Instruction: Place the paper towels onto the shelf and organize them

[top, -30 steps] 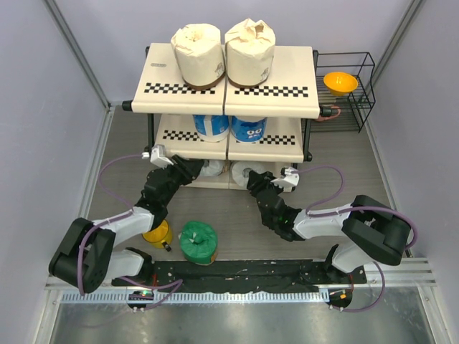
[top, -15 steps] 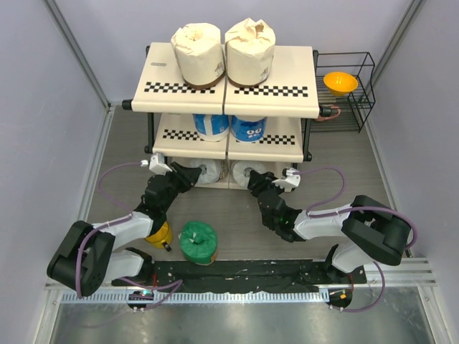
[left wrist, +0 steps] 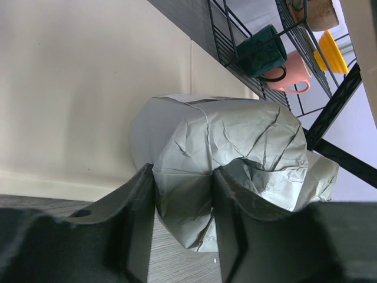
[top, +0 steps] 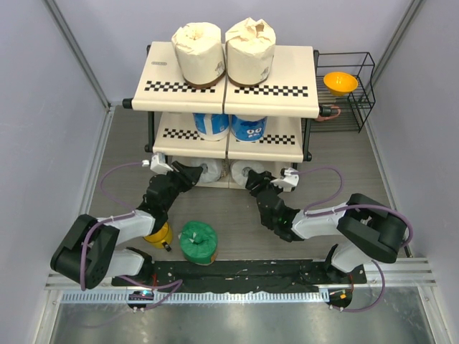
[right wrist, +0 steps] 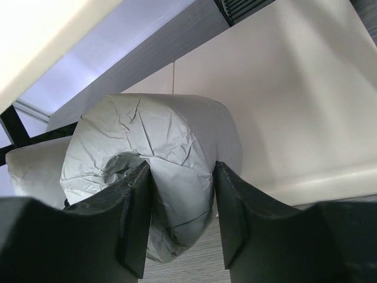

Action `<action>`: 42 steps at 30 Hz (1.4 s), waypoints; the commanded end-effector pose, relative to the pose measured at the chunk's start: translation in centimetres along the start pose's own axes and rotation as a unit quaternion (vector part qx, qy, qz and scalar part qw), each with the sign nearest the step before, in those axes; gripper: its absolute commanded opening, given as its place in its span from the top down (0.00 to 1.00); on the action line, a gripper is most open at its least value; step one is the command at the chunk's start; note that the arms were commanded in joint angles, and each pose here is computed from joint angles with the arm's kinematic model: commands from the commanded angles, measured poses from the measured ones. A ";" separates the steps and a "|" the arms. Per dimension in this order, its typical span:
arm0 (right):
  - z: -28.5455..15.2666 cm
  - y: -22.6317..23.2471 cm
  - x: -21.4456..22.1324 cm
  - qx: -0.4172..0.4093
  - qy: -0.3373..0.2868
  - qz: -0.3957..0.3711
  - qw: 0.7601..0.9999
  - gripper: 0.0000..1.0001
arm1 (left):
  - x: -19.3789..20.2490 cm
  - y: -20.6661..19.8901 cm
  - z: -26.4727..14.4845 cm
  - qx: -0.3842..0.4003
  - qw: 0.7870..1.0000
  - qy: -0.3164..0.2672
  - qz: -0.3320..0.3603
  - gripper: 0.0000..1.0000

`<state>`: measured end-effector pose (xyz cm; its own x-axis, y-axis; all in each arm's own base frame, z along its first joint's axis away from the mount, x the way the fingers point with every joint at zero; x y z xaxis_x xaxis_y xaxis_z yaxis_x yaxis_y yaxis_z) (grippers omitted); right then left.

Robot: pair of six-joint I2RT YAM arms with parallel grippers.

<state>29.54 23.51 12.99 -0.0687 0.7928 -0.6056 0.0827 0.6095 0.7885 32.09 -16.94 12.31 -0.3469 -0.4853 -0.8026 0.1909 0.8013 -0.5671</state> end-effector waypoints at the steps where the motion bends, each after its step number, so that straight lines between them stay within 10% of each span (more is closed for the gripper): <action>1: 0.7 2.8 -1.3 -0.018 -0.034 0.052 0.998 0.47 | 1.6 0.2 0.2 -0.003 0.999 0.039 0.011 0.52; 8: 0.7 3.4 -1.5 -0.024 -0.034 0.054 0.998 0.38 | 0.7 -0.6 -0.2 0.006 1.000 0.028 0.008 0.36; 42: -0.7 1.5 -2.2 -0.019 -0.018 0.051 0.998 0.36 | -3.5 -5.6 1.3 0.065 0.997 -0.014 -0.037 0.35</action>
<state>29.30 23.52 14.73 -0.0618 0.8311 -0.5527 0.0478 0.5555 0.8301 33.15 -19.25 15.68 -0.3702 -0.5272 -0.7649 0.2273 0.7469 -0.6248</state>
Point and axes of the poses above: each gripper's point midway between its finger pads, its own z axis out along the fingers, its own y axis along the line the jaws close on, x = y × z, the point moved 1 cm from there along -z, back along the fingers, and after that the axes turned 15 degrees about z, right-handed, at the moved point
